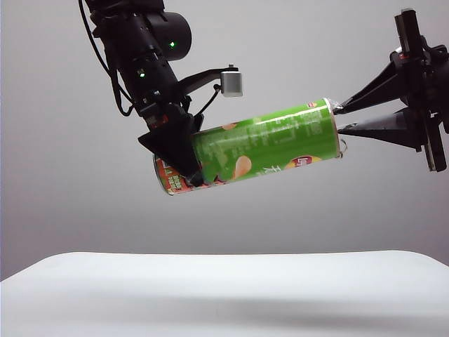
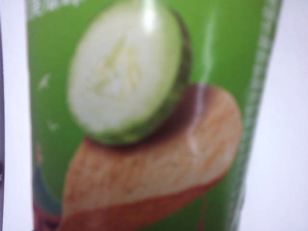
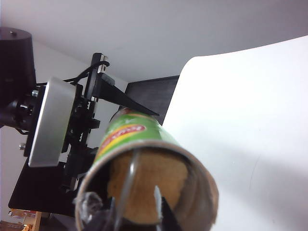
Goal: Pick up the green tub of chips from the desk, pull out the transparent container with the chips inside partially, and then place the chips back on the desk.
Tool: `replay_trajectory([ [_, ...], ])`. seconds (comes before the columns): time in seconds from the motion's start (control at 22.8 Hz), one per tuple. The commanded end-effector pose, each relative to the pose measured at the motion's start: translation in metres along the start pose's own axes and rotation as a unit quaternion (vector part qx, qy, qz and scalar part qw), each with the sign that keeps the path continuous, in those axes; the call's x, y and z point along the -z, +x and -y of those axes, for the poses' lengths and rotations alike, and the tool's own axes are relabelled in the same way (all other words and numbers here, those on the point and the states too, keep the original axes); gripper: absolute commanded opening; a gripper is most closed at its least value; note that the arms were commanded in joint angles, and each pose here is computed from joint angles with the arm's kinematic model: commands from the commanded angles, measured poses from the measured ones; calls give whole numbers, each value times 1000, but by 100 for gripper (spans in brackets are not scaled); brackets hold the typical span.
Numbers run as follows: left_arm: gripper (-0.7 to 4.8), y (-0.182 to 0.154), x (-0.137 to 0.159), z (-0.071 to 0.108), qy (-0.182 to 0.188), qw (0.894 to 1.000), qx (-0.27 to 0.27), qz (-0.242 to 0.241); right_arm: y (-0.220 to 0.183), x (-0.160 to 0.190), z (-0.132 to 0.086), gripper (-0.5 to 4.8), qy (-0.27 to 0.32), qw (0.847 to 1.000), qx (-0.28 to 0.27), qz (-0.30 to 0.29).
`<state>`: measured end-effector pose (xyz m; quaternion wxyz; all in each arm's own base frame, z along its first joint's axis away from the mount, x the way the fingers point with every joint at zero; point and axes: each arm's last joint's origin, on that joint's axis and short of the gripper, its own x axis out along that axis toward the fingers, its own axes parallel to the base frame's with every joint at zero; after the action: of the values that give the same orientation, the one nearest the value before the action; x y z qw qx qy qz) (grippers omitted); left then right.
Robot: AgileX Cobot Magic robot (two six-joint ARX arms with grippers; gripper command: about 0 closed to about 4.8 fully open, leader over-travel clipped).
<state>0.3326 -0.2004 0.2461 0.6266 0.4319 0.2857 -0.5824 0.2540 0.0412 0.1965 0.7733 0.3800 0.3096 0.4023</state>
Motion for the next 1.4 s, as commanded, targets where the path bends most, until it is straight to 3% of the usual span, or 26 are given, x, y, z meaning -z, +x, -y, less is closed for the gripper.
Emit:
replay_trajectory([
  [0.04,237,0,-5,1,7,1000,2,14,0,-2,-3,116,-16,1000,-14,-1],
  [0.48,236,6,-24,5,39,998,-11,38,0,-2,-4,114,-16,999,-25,-12],
  [0.53,236,6,-24,5,40,998,-12,39,0,-1,-4,98,-16,999,-25,-12],
  [0.61,236,6,-24,5,38,998,-12,38,0,-1,-4,6,-18,999,-26,-13],
  [0.66,236,6,-24,5,37,999,-11,37,0,-1,-4,-8,-20,999,-26,-13],
  [1.14,236,5,-18,6,27,1000,-11,5,-2,-2,-3,-7,-39,999,-25,-10],
  [1.4,236,1,-7,1,3,1000,-14,-7,-5,-4,-1,-7,-39,999,-22,-5],
])
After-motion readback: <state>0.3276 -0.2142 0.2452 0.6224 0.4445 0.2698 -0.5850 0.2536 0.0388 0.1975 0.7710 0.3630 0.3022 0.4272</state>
